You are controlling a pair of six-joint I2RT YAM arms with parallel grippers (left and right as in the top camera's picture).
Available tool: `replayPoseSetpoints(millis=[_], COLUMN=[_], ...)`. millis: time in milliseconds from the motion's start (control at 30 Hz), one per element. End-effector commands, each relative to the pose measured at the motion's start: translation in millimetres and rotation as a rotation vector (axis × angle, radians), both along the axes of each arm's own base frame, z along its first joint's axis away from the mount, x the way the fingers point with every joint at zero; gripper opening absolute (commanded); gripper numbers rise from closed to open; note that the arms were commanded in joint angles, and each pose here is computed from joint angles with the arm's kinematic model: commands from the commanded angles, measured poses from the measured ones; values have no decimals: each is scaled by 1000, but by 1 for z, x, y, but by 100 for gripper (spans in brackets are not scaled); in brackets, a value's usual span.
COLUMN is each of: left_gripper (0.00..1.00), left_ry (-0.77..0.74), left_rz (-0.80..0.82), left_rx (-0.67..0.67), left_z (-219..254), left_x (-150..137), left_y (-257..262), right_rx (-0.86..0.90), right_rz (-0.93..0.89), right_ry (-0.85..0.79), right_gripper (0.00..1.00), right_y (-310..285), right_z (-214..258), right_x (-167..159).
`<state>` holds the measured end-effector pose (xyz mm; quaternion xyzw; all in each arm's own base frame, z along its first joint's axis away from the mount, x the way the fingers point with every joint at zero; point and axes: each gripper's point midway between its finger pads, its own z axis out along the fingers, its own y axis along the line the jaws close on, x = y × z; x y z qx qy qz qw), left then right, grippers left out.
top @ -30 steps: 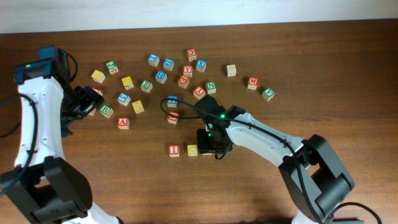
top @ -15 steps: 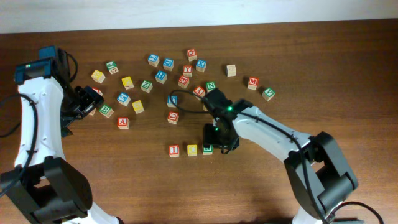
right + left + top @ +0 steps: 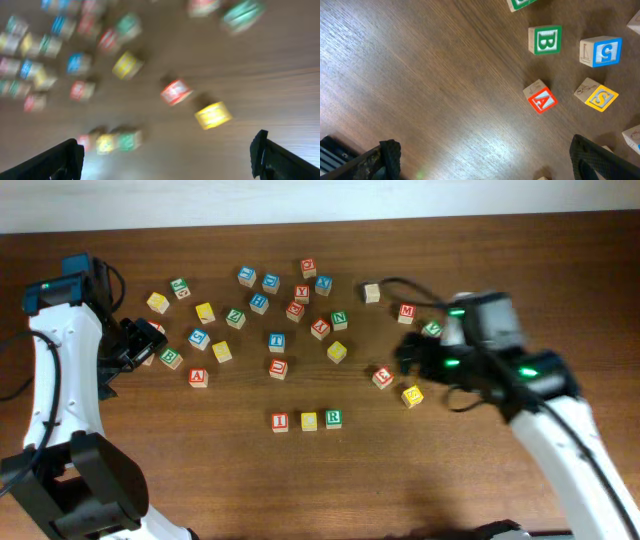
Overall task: Spell out ICRA
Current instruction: 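Retract the right arm to the right side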
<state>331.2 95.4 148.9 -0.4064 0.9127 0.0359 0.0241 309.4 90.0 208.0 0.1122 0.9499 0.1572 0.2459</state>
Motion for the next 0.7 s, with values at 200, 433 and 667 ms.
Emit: replayPoseSetpoints(millis=[200,433,667], left_gripper=[99,99,99], left_ry=[-20,-20,-66], left_rz=[15,15,-6], left_rx=[12,12,-214], left_z=[7,7,8], left_x=[-1,-1,7], left_y=[3,3,-36], right_rx=[-163,-155,-155], right_rz=[-423,-578,-578], right_ry=[54,93,93], right_gripper=[98,98,98], right_y=[-164,-209,-209], right_z=[-5,-10,-10], right_x=[-9,-26,-26])
